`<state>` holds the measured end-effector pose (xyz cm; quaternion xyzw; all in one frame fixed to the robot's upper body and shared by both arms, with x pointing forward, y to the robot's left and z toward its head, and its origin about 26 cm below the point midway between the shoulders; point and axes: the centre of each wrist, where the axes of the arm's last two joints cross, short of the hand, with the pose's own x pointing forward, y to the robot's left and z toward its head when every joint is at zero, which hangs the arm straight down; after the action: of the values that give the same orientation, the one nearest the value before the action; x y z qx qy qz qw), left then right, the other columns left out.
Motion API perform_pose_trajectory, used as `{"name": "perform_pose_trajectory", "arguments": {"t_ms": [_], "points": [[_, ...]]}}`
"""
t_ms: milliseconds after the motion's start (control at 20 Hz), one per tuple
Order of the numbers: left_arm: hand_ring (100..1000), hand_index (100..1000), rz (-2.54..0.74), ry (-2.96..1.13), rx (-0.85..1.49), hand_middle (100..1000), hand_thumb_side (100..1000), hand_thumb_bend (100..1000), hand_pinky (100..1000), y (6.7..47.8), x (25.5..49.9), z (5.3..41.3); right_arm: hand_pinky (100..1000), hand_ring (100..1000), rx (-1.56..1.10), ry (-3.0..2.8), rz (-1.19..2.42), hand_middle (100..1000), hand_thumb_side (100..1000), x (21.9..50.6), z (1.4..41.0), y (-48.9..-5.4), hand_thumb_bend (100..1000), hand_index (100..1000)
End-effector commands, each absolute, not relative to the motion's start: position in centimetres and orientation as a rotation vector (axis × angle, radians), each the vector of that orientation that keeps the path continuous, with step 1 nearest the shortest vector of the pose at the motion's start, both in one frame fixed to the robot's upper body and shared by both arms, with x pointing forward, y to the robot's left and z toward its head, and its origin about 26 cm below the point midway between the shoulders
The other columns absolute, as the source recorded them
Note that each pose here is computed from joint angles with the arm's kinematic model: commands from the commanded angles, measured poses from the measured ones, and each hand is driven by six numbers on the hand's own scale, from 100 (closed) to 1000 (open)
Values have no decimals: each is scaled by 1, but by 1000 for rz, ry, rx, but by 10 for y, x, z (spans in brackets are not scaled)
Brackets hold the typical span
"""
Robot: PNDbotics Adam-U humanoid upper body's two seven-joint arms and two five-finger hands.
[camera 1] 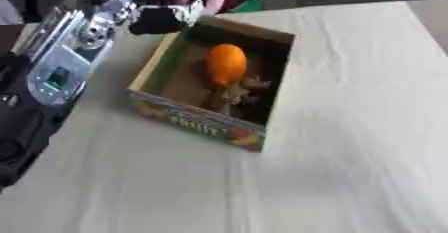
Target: Pick up objects on the table and place them in the box.
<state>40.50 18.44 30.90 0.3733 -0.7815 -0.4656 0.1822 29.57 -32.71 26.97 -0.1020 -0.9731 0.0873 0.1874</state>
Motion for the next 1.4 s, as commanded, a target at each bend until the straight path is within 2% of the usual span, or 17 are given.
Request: {"name": "perform_pose_trajectory", "arguments": {"t_ms": [50,100,400,600,800,900,1050,1150,1300,1350,1400], "points": [[423,479,-1356,-2197,1086,405,279,100,385,180,410,305,749,1000,-271,-2769,269,613,843,292,279,-324,100,810],[426,480,-1373,-2185,1090,407,320,100,386,179,412,301,749,1000,-269,-2769,270,613,849,292,279,-324,100,810],[456,497,-1470,-2101,1075,433,293,100,410,175,419,281,749,1000,-265,-2765,266,611,853,293,278,-323,100,809],[493,547,-1553,-1999,1058,471,278,100,405,176,424,268,749,1000,-265,-2762,266,610,854,293,277,-323,100,809],[557,653,-1652,-1893,1037,542,235,100,438,177,428,258,749,1000,-269,-2760,267,608,855,293,276,-324,100,808],[628,756,-1706,-1849,1029,613,214,100,493,177,428,257,749,1000,-268,-2758,269,608,857,293,276,-323,100,808],[716,850,-1764,-1774,1034,703,196,100,542,177,427,259,749,1000,-266,-2755,271,608,858,293,275,-323,100,808],[737,877,-1778,-1722,1048,726,192,100,553,178,427,259,750,1000,-265,-2753,270,608,858,293,275,-323,100,808],[771,915,-1774,-1659,1071,763,302,100,579,179,427,259,750,1000,-262,-2752,268,609,857,293,275,-323,100,808],[774,917,-1771,-1647,1076,766,310,101,582,180,426,259,750,1000,-261,-2751,267,609,857,293,275,-323,100,808],[787,922,-1768,-1638,1081,777,379,133,592,180,426,259,750,1000,-260,-2750,267,608,856,293,274,-323,100,808]]}}
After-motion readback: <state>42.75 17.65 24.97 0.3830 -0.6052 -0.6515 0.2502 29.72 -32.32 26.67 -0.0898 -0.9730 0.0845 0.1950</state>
